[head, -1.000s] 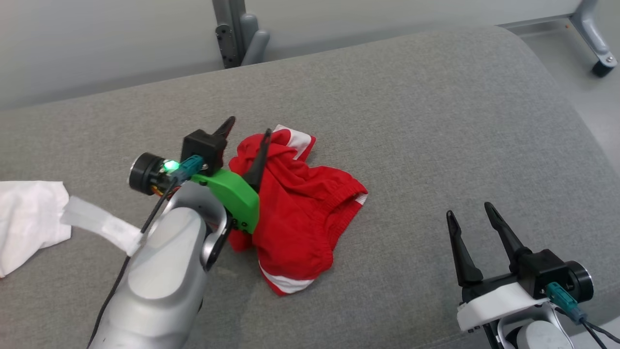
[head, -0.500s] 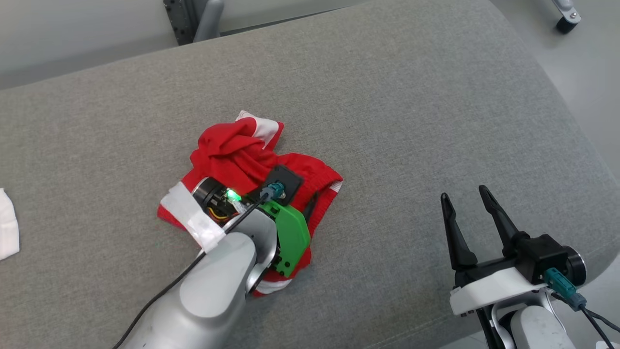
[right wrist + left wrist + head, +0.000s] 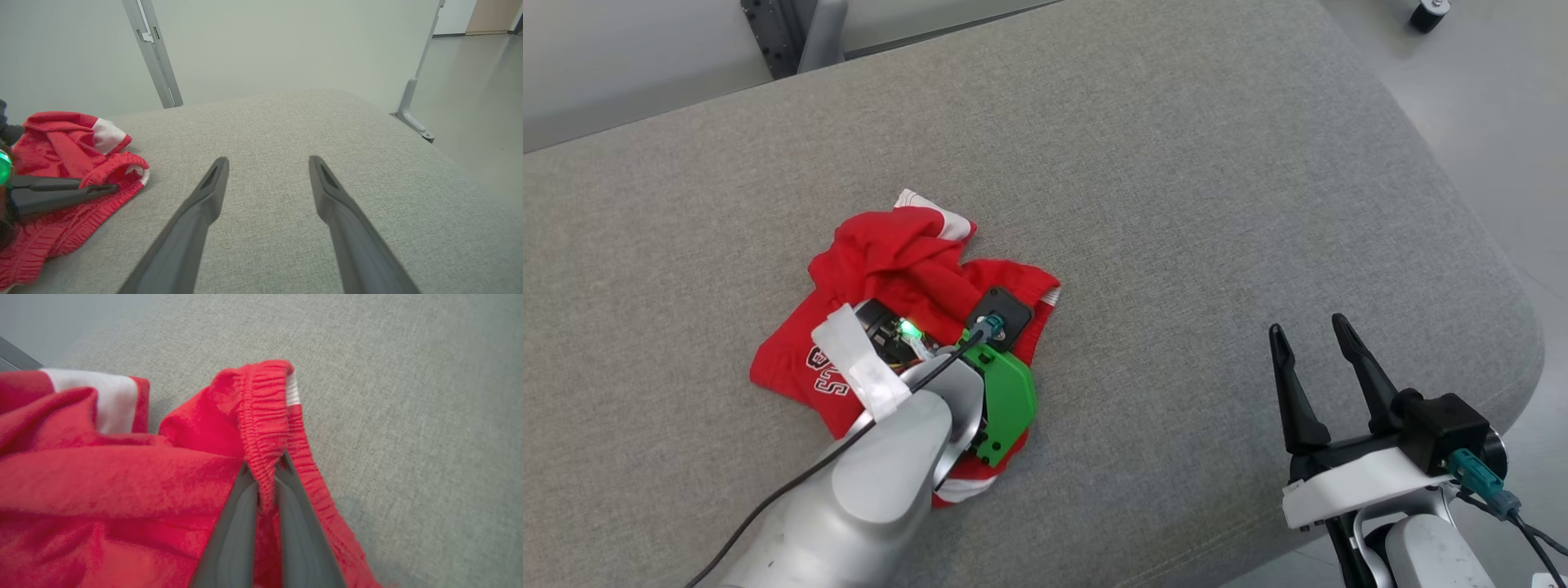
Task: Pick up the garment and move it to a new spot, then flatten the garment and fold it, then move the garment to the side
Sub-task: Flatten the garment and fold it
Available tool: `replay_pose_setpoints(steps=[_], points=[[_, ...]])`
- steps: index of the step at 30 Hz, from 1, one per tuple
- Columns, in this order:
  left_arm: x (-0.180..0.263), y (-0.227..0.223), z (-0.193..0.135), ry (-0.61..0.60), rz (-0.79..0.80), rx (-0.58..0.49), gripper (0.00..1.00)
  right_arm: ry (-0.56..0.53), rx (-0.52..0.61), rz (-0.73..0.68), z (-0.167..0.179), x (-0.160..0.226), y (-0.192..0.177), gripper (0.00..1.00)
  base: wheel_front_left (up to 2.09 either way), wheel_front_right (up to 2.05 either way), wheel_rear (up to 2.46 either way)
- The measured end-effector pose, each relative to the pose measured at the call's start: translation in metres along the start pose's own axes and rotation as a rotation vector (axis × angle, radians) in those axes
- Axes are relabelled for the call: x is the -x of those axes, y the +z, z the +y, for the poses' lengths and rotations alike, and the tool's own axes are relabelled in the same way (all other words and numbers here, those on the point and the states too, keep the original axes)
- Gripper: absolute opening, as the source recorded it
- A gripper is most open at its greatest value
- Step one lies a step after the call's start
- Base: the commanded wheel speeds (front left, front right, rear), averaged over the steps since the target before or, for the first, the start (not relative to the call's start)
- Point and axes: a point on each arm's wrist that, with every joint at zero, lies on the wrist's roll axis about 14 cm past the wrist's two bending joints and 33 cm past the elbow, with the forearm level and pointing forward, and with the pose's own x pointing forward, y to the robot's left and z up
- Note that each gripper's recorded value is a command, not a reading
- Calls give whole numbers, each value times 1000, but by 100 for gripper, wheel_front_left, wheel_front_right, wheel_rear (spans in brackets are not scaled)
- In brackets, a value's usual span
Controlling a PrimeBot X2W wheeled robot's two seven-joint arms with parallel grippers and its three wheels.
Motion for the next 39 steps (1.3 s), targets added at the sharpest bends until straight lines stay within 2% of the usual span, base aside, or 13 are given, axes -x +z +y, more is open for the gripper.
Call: replay_pose_setpoints(steps=[3, 8, 17, 21, 24, 25, 28, 33, 36, 37, 38, 39], points=[[1, 32, 2, -7, -117, -22, 0, -6, -8, -7, -2, 2, 2, 100, 0, 0, 0], [14, 118, -8, -54, -410, -74, 0, -18, -19, -21, -5, 7, 7, 100, 0, 0, 0], [90, 263, -59, -232, -943, -136, 0, -49, -21, -50, -15, 19, 16, 100, 0, 0, 0], [118, 287, -76, -315, -1049, -67, 0, -49, -19, -60, -16, 20, 19, 100, 0, 0, 0], [121, 270, -75, -342, -1029, 36, 0, -38, -20, -57, -12, 17, 17, 100, 0, 0, 0], [116, 253, -72, -343, -991, 98, 0, -32, -22, -52, -11, 17, 16, 100, 0, 0, 0], [104, 198, -64, -327, -859, 170, 0, -15, -26, -39, -5, 13, 11, 100, 0, 0, 0], [99, 108, -61, -291, -649, 207, 0, 15, -25, -3, 5, 9, -1, 100, 0, 0, 0], [103, 87, -55, -265, -604, 213, 0, 30, -19, 14, 9, 6, -7, 100, 0, 0, 0], [105, 80, -51, -249, -593, 219, 8, 40, -14, 19, 12, 4, -9, 100, 0, 0, 0], [108, 76, -48, -234, -589, 218, 23, 51, -11, 24, 15, 2, -10, 100, 0, 0, 0], [111, 71, -44, -216, -582, 214, 32, 61, -10, 28, 19, 0, -12, 100, 0, 0, 0]])
